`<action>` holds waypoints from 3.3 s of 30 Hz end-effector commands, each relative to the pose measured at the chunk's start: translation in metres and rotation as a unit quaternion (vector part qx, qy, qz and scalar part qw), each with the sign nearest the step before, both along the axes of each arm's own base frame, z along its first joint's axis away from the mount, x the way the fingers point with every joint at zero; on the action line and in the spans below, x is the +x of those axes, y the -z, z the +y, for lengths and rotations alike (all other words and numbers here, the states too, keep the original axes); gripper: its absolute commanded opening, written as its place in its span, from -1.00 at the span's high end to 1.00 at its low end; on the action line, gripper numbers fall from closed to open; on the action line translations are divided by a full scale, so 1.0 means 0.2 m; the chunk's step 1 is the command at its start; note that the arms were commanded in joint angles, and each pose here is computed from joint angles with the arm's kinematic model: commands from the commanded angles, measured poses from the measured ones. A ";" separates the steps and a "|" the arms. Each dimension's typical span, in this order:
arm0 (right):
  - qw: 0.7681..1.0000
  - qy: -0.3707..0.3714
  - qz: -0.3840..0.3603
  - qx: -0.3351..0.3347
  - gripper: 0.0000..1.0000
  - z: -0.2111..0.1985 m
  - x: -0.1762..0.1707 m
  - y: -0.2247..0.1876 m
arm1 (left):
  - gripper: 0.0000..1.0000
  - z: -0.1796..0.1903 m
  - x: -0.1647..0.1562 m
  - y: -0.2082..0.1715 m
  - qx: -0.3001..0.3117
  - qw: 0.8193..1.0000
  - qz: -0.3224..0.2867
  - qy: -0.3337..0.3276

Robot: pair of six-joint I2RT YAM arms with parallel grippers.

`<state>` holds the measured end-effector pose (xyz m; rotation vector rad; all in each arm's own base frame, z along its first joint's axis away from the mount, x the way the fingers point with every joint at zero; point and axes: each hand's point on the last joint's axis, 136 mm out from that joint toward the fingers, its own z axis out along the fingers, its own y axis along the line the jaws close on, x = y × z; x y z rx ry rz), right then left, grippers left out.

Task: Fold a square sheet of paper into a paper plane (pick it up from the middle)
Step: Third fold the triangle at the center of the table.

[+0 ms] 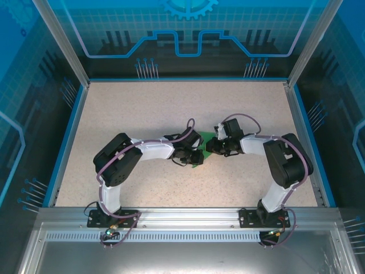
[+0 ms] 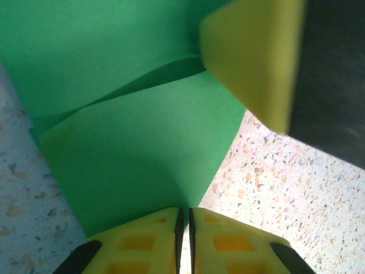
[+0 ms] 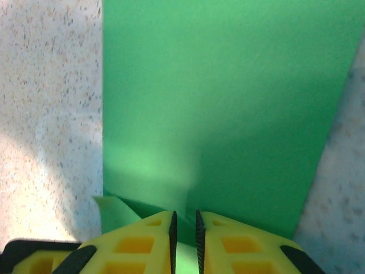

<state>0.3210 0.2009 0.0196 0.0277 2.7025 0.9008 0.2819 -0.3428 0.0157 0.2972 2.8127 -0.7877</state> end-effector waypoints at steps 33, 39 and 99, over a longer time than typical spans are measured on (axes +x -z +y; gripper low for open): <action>0.997 0.018 0.054 0.059 0.84 0.12 -0.19 -0.01 | 0.74 0.07 -0.07 0.01 -0.001 1.000 0.003 0.008; 0.997 0.021 0.067 0.021 0.85 0.08 -0.19 0.09 | 0.74 0.07 -0.09 -0.01 -0.009 1.000 0.004 0.009; 0.997 -0.004 0.068 -0.043 0.86 0.03 -0.25 0.13 | 0.76 0.02 -0.10 -0.33 -0.020 0.999 -0.029 0.025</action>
